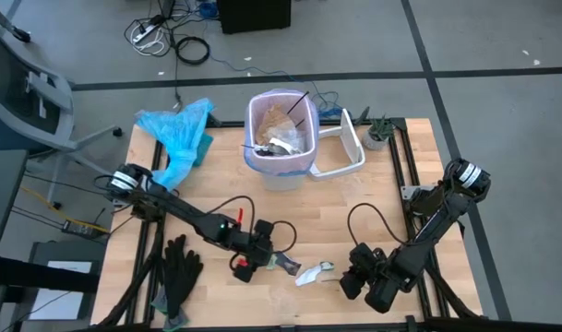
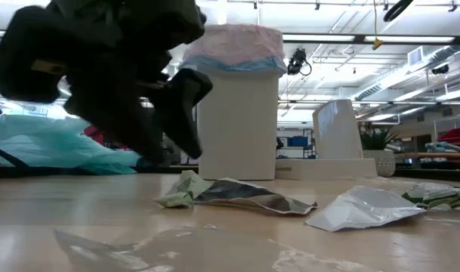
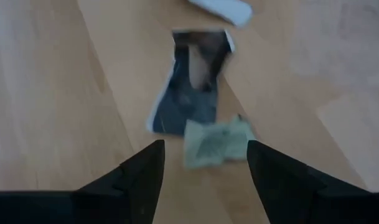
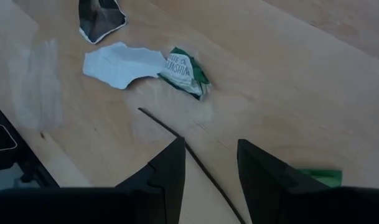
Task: Place trash/remove bag and relplace
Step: Put the light green plastic material into the trash bin
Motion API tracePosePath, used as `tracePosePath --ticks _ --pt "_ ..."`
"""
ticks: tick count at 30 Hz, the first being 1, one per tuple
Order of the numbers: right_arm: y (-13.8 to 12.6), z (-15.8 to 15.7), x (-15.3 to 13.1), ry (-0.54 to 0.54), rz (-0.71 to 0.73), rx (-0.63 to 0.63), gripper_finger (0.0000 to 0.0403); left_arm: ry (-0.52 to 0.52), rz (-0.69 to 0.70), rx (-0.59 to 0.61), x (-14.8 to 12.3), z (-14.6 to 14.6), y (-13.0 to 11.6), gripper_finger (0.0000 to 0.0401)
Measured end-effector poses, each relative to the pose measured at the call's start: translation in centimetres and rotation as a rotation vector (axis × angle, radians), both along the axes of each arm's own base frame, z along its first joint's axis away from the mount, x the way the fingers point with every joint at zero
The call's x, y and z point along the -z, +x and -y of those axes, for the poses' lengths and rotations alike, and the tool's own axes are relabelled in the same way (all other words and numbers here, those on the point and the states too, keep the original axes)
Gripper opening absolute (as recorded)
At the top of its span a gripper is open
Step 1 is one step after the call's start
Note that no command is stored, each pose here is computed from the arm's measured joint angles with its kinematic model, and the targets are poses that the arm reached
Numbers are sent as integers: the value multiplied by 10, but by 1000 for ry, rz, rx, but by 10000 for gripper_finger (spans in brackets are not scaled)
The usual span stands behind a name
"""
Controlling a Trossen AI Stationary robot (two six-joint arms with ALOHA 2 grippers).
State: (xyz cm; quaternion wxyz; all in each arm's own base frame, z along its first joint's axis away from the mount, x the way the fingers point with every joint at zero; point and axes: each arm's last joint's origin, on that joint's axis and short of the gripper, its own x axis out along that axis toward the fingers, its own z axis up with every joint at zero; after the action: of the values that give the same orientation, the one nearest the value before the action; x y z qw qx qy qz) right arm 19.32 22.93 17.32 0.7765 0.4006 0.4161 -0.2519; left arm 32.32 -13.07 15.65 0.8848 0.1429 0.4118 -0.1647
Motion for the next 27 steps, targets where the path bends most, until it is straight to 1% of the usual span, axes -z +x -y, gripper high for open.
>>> tracePosePath --ticks 4,8,12,14,16,18,22,23,25,27 --pt "0 0 0 0 -1 -1 132 -14 32 1 4 2 5 239" --pt "0 0 0 2 0 -1 132 -40 -13 -33 18 4 7 239" --pt "0 -1 0 2 -17 -36 132 -58 -14 -53 31 6 13 236" --pt "0 -2 0 -1 -25 -61 132 -69 3 -53 35 8 15 225" --pt "-1 -2 0 -3 -37 -89 132 -92 10 -74 36 9 16 199" --pt "-2 -3 0 -10 -44 -117 132 -131 10 -117 35 10 17 159" --pt "-4 -5 1 -22 -54 -161 132 -196 8 -182 23 13 26 45" --pt "-5 -6 1 -25 -54 -169 132 -223 8 -200 17 15 30 24" --pt "-6 -7 1 -35 -54 -190 132 -268 -5 -244 7 18 36 12" --pt "-8 -8 1 -40 -55 -205 132 -276 -23 -257 -5 20 42 8"
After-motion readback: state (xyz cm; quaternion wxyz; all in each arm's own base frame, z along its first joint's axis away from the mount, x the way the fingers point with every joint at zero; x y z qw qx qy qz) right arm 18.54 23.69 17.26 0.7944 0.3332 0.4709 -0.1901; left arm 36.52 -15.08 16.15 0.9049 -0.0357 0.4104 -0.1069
